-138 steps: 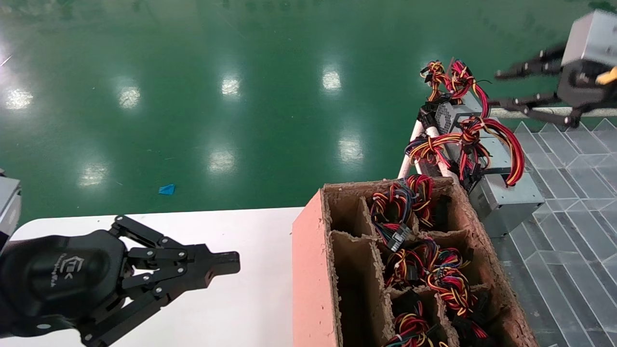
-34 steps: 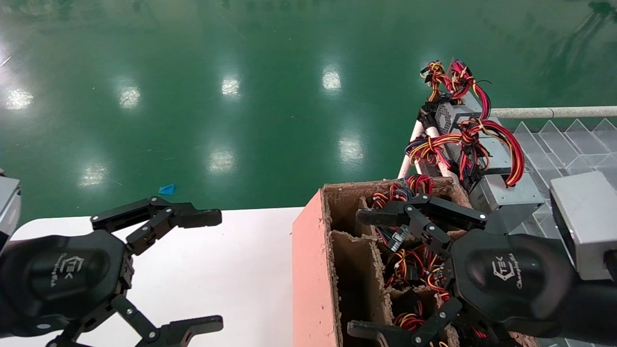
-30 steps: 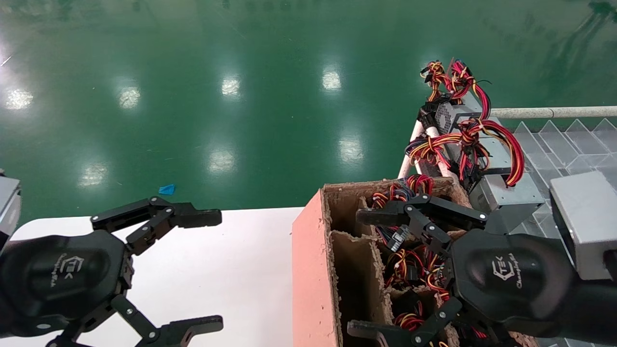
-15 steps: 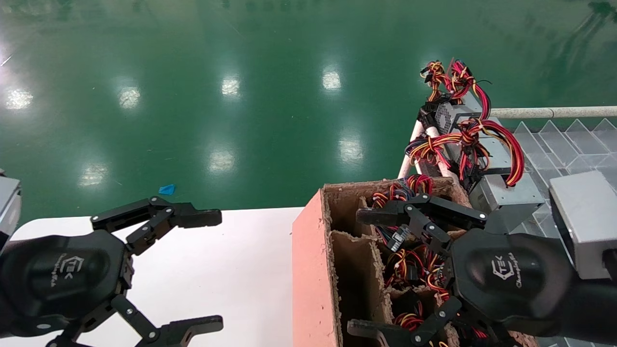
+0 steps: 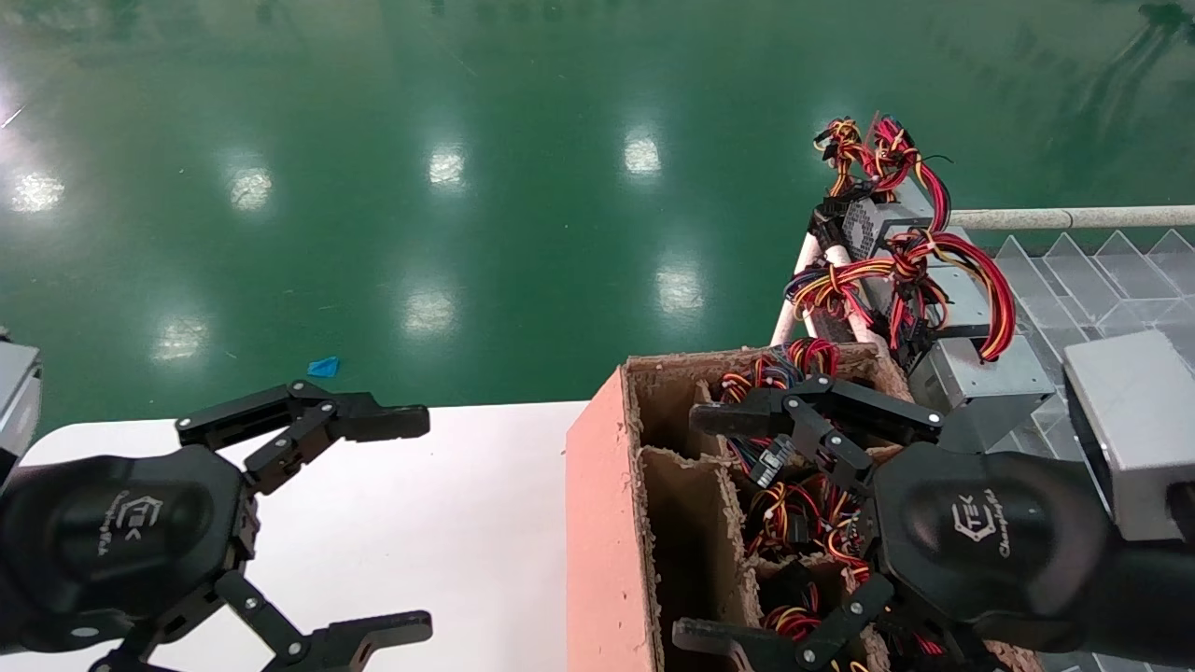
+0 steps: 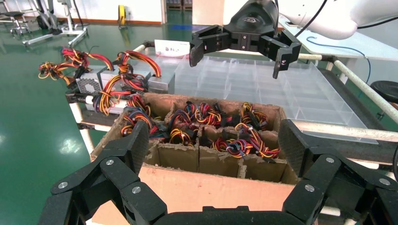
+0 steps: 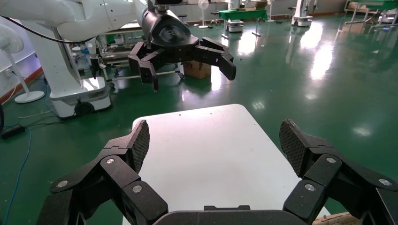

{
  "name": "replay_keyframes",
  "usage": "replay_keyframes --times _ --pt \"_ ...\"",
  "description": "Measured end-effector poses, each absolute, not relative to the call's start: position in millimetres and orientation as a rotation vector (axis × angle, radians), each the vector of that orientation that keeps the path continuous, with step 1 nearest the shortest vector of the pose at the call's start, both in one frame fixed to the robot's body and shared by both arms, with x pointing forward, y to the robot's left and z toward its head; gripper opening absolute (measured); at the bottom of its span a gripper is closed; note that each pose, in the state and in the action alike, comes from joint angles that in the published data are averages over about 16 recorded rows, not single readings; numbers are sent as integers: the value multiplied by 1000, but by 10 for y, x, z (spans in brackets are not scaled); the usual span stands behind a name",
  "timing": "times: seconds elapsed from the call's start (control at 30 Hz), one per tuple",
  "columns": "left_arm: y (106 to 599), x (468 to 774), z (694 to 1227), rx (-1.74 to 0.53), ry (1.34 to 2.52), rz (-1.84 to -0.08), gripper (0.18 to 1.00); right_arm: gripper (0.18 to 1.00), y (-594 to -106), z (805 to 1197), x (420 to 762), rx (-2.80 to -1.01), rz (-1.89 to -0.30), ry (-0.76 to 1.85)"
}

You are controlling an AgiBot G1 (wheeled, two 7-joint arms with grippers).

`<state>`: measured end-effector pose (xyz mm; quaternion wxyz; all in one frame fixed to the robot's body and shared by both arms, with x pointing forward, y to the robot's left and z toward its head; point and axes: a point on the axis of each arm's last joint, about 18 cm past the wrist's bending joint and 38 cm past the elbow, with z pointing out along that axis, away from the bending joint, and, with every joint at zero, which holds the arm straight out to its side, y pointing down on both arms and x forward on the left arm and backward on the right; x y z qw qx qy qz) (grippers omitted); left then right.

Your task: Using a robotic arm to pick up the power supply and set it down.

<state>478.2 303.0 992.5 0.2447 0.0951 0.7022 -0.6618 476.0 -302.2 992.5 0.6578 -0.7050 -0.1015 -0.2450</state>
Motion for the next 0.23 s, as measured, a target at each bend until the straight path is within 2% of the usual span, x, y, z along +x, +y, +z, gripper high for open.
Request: replay_keyframes --times 0.23 --pt "3030 4782 9925 260 1917 -1807 1001 1000 -3022 9925 4760 -1597 -555 -230"
